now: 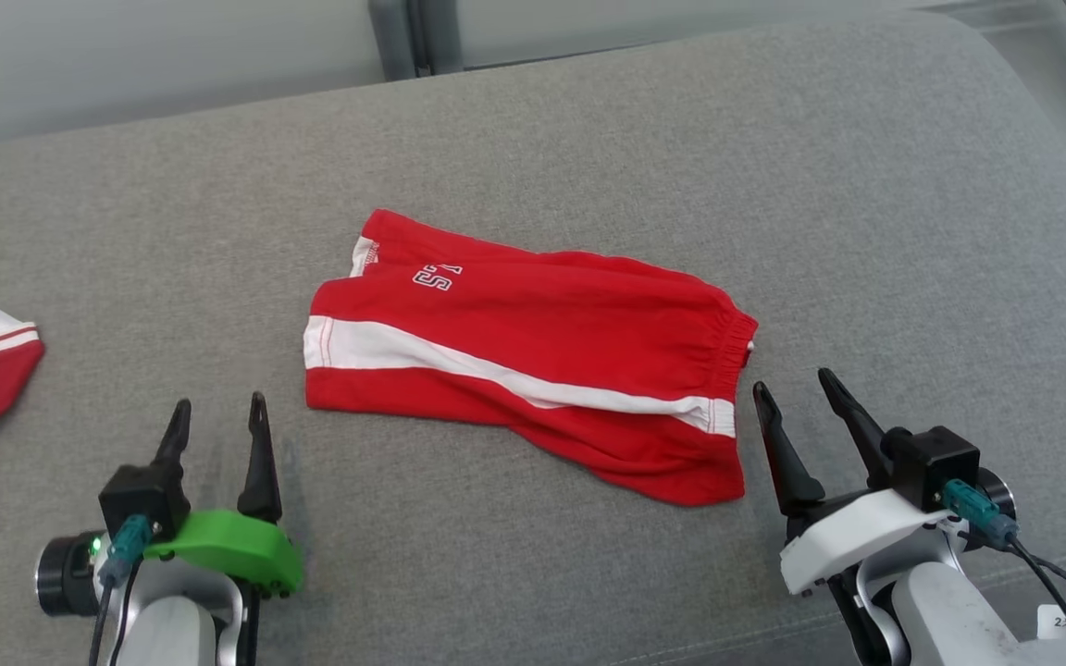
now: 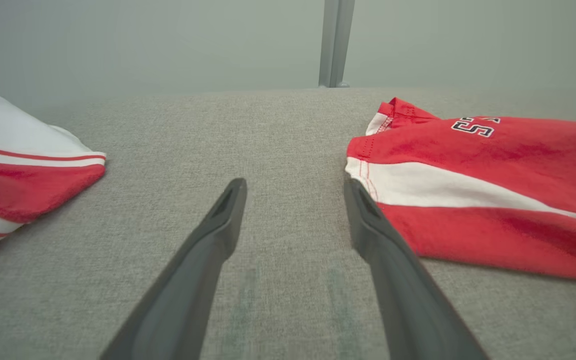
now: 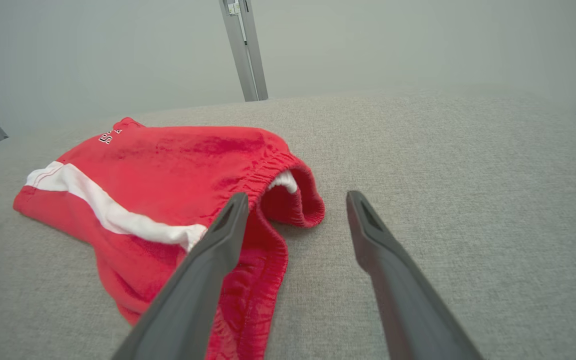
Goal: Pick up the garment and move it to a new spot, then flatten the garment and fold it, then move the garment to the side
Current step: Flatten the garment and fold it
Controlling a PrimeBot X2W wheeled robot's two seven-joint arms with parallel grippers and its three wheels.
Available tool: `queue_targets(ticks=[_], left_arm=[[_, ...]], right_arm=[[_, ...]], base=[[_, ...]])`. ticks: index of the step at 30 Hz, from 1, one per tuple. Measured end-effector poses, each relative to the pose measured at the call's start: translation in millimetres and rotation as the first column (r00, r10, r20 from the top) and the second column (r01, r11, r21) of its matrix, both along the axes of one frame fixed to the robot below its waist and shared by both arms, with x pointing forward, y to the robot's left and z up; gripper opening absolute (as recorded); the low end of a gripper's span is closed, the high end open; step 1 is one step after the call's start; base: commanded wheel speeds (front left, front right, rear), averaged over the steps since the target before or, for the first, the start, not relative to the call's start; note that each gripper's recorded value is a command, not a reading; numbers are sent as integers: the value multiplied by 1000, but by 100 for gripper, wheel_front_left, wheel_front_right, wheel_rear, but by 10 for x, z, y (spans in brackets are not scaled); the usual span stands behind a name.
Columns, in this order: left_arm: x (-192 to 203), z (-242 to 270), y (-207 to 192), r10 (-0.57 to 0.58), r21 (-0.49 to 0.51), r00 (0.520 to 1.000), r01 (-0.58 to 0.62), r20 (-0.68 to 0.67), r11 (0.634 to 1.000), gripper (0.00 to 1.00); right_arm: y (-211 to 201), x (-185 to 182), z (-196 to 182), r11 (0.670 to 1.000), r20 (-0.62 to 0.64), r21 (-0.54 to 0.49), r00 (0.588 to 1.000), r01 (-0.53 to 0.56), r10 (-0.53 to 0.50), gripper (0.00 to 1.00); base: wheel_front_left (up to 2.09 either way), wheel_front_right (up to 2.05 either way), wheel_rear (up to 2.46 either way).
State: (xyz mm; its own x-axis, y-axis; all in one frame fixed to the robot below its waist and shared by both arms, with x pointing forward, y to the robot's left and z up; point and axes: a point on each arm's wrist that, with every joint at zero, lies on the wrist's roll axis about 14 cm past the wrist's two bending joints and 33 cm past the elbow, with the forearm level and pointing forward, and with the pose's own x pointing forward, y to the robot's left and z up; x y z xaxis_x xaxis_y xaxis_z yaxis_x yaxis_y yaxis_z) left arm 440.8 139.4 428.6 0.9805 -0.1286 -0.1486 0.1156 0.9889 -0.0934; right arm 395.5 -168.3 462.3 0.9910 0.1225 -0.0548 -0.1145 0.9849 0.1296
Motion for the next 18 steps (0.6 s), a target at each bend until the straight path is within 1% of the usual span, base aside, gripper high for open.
queue_targets(ticks=[5, 10, 18], left_arm=[[-289, 25, 157, 39, 6, 999, -39, -2, 999, 100], [-564, 43, 233, 60, -1, 998, -60, -3, 998, 100], [-836, 95, 337, 91, 7, 996, -92, 12, 996, 100]], right_arm=[[142, -72, 53, 999, 14, 8, 999, -34, 34, 100], [226, -176, 95, 998, 26, 13, 998, -54, 54, 100], [325, -255, 188, 997, 55, 11, 995, -80, 79, 100]], base=[[0, 0, 0], [0, 0, 0], [0, 0, 0]])
